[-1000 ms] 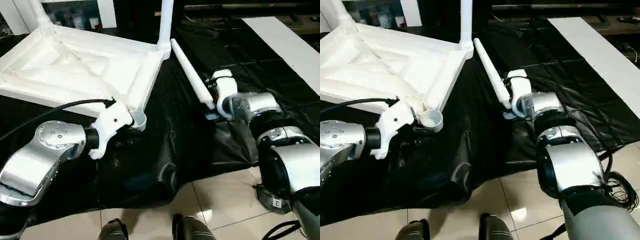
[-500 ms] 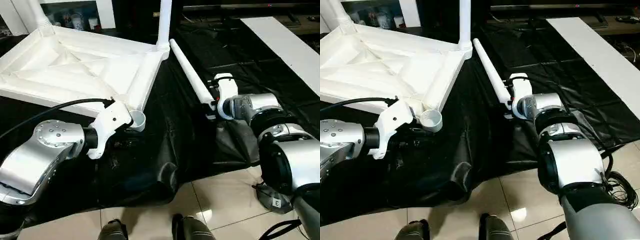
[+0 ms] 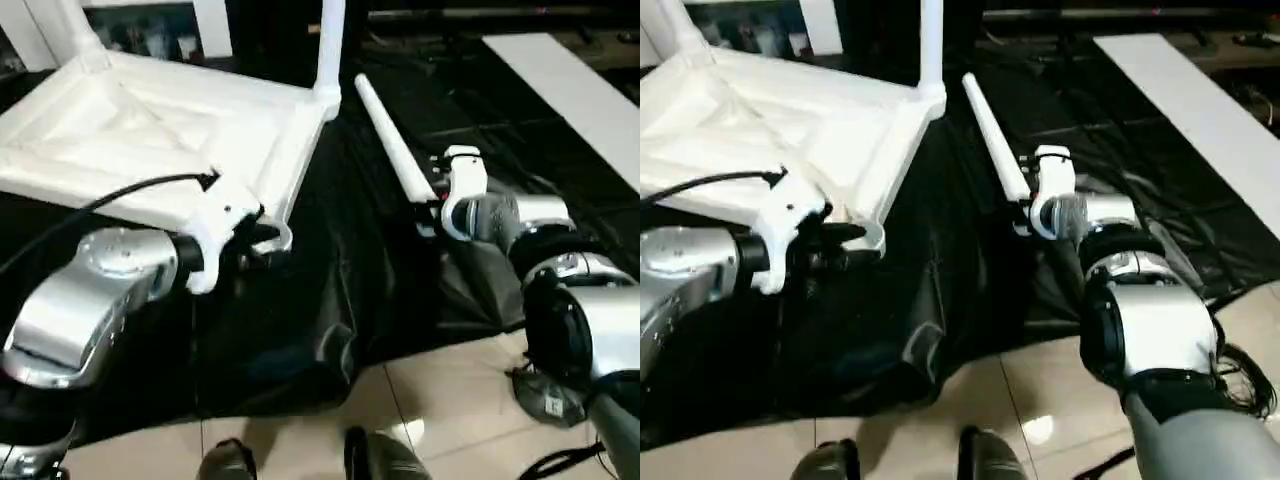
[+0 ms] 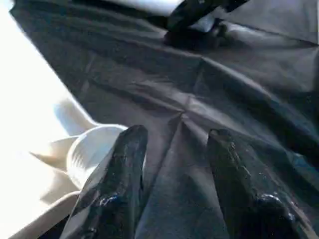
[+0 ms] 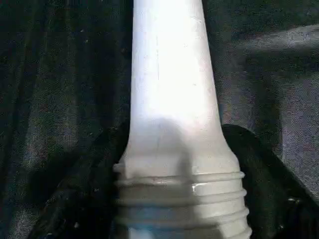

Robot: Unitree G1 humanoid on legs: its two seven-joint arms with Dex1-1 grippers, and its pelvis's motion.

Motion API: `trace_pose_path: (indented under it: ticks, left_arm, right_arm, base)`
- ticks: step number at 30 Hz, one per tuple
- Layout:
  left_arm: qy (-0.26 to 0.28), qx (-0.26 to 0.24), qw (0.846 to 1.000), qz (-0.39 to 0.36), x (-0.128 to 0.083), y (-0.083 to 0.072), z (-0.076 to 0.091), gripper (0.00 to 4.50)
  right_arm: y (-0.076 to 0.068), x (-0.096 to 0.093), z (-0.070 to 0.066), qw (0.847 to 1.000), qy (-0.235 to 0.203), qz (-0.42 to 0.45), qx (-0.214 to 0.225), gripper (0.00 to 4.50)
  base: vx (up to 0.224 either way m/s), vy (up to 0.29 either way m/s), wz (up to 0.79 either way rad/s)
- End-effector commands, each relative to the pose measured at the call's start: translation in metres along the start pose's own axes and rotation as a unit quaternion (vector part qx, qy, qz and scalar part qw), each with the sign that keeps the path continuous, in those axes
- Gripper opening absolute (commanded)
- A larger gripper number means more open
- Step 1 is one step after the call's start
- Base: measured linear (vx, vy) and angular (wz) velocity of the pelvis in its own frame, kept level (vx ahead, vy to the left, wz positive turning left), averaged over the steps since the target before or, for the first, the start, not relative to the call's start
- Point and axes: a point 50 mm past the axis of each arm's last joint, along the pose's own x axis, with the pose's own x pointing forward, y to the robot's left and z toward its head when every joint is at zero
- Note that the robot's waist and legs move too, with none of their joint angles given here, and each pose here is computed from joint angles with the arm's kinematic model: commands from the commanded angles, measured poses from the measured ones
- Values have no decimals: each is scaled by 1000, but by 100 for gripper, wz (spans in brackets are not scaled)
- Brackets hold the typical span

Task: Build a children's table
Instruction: Pick table leg

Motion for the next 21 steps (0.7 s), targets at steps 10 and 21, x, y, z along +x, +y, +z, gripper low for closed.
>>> trace_pose_path:
  ticks: [10,21]
  left_arm:
    - [-159,-144,970,113,33,9,30,344]
    - [-261,-176,949,18,38,-8,68,380]
  right_arm:
    - [-26,-37,35,926,-360,-81,79,272]
    - [20,-68,17,868,-496,30,2,270]
  base:
    - [0,0,0]
    - [0,0,0]
